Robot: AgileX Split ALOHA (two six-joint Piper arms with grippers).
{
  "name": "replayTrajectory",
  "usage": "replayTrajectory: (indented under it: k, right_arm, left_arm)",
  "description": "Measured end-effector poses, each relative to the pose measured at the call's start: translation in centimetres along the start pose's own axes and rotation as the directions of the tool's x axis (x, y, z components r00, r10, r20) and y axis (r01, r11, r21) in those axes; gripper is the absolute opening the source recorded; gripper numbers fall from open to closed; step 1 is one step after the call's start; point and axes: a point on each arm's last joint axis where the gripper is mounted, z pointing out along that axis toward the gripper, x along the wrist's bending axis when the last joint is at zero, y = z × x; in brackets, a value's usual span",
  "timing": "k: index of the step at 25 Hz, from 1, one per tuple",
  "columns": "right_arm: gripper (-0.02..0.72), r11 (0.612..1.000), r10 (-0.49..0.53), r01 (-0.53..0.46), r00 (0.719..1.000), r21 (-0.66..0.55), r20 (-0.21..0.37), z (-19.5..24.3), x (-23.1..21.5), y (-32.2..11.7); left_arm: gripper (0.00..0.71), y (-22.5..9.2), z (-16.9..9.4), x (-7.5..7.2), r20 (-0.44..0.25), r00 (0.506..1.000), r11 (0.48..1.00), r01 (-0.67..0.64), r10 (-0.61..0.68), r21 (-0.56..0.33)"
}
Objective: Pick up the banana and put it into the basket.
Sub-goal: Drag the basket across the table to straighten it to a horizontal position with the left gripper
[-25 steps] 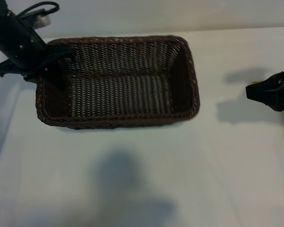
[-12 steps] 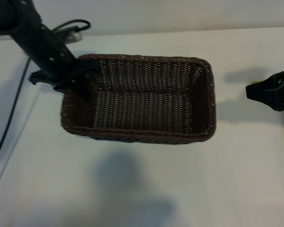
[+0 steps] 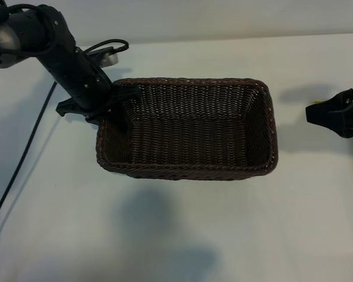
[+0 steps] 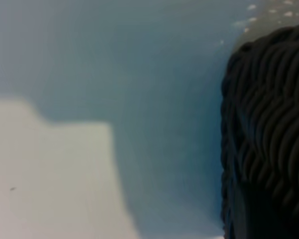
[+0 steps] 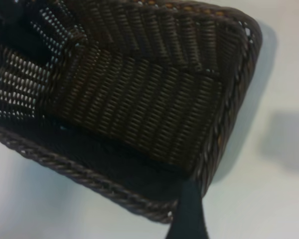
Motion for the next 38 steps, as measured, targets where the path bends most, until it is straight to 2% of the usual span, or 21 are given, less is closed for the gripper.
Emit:
replayTrajectory:
  k: [3, 13, 16, 21, 24, 30, 33, 35, 38]
  right_arm:
    - [0.592, 1.0, 0.0, 0.0, 1.0, 0.0, 0.0, 0.0, 0.0, 0.0]
    - [0.592, 1.0, 0.001, -0.001, 1.0, 0.001, 0.001, 0.0, 0.0, 0.0]
    - [0.592, 1.0, 0.001, -0.001, 1.0, 0.001, 0.001, 0.0, 0.0, 0.0]
    - [0.592, 1.0, 0.001, -0.001, 1.0, 0.001, 0.001, 0.0, 0.0, 0.0]
    - [0.592, 1.0, 0.001, -0.001, 1.0, 0.001, 0.001, 0.0, 0.0, 0.0]
    - [0.592, 1.0, 0.001, -0.001, 1.0, 0.001, 0.001, 0.0, 0.0, 0.0]
    - [0.592, 1.0, 0.002, -0.002, 1.0, 0.001, 0.001, 0.0, 0.0, 0.0]
    - [0.592, 1.0, 0.002, -0.002, 1.0, 0.001, 0.001, 0.0, 0.0, 0.0]
    - [0.592, 1.0, 0.006, -0.006, 1.0, 0.001, 0.001, 0.0, 0.0, 0.0]
  left_arm:
    - [0.161, 0.0, 0.1, -0.4, 0.001, 1.0, 1.0, -0.01, 0.01, -0.002]
    - [0.166, 0.0, 0.1, -0.4, 0.001, 1.0, 1.0, -0.01, 0.01, -0.007]
    - [0.245, 0.0, 0.1, -0.5, 0.01, 1.0, 1.0, -0.006, 0.006, -0.006]
    - [0.468, 0.0, 0.1, -0.7, 0.027, 1.0, 1.0, 0.001, -0.001, -0.006]
    - [0.542, 0.0, 0.0, -0.7, 0.029, 1.0, 1.0, 0.001, -0.001, 0.004]
    - [0.558, -0.3, -0.8, -1.0, 0.031, 1.0, 1.0, -0.008, 0.008, 0.0]
    - [0.558, -0.8, -1.7, -1.0, -0.004, 1.0, 1.0, -0.019, 0.019, 0.016]
    - [0.558, -1.1, -2.4, -0.9, -0.039, 0.999, 1.0, -0.02, 0.021, 0.011]
    - [0.558, -1.4, -3.5, -1.1, -0.056, 0.998, 0.999, -0.03, 0.029, -0.015]
